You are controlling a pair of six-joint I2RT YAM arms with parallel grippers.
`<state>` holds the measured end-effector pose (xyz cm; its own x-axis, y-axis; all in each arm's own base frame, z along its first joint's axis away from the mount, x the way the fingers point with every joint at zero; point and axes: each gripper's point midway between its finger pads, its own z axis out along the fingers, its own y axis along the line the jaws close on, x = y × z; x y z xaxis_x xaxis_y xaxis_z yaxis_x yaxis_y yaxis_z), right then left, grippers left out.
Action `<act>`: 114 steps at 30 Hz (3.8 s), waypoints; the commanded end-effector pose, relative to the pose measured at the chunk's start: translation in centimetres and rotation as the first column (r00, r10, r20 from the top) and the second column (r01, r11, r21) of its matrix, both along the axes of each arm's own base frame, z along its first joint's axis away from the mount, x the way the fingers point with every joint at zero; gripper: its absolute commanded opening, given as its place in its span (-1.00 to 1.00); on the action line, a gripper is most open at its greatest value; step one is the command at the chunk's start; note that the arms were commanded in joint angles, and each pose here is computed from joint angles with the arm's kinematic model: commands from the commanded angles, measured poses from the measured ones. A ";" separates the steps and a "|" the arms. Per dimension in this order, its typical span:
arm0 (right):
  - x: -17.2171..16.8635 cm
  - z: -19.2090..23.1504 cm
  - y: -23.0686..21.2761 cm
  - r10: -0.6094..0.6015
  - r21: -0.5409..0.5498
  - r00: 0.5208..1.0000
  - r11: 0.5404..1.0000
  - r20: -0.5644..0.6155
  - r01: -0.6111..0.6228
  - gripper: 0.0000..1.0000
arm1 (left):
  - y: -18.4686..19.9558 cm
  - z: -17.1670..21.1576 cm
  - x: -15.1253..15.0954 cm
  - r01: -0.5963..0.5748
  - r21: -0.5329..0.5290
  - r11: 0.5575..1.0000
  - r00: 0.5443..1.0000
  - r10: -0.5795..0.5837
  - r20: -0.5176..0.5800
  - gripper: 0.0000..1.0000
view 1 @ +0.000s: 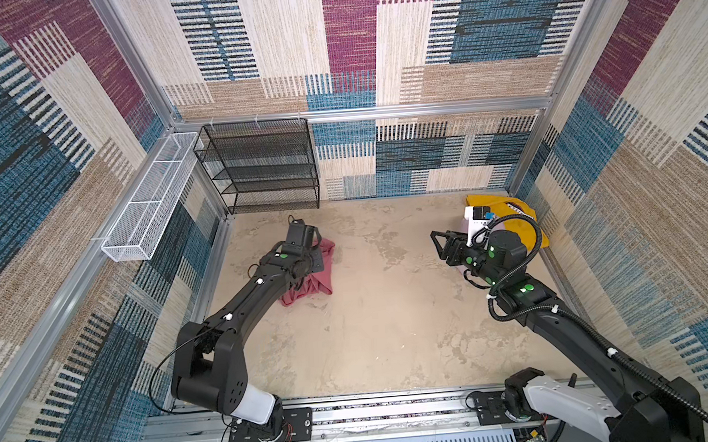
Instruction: Pick out a specific cloth from the pile
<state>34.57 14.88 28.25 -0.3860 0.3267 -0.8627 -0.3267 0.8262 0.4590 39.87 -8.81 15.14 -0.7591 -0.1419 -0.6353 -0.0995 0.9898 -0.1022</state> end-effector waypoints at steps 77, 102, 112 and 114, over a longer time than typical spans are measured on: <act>0.6 -2.5 -1.8 -0.093 -0.097 0.996 0.991 0.003 0.093 0.20 | 2.3 -3.5 1.0 -0.038 -0.109 0.993 0.999 0.038 0.004 -0.50; 0.7 -7.6 -15.5 -0.502 -0.288 0.807 0.759 0.313 0.584 1.00 | 7.5 1.5 -1.9 -0.096 0.186 0.978 0.931 0.022 0.364 0.29; 0.9 -10.3 -16.0 -0.508 -0.319 0.797 0.734 0.328 0.599 1.00 | 7.8 -0.9 -1.6 -0.069 0.286 0.956 0.924 -0.047 0.379 0.30; 1.0 -10.7 -16.3 -0.514 -0.327 0.787 0.720 0.341 0.612 1.00 | 7.7 -1.3 -1.2 -0.062 0.302 0.951 0.916 -0.065 0.395 0.30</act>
<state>35.34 -0.89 15.41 -0.1391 0.0518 -0.9889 0.1886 0.9817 0.0249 37.50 -0.90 12.66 -0.5076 0.0538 -0.8599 -0.1300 0.9818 0.1382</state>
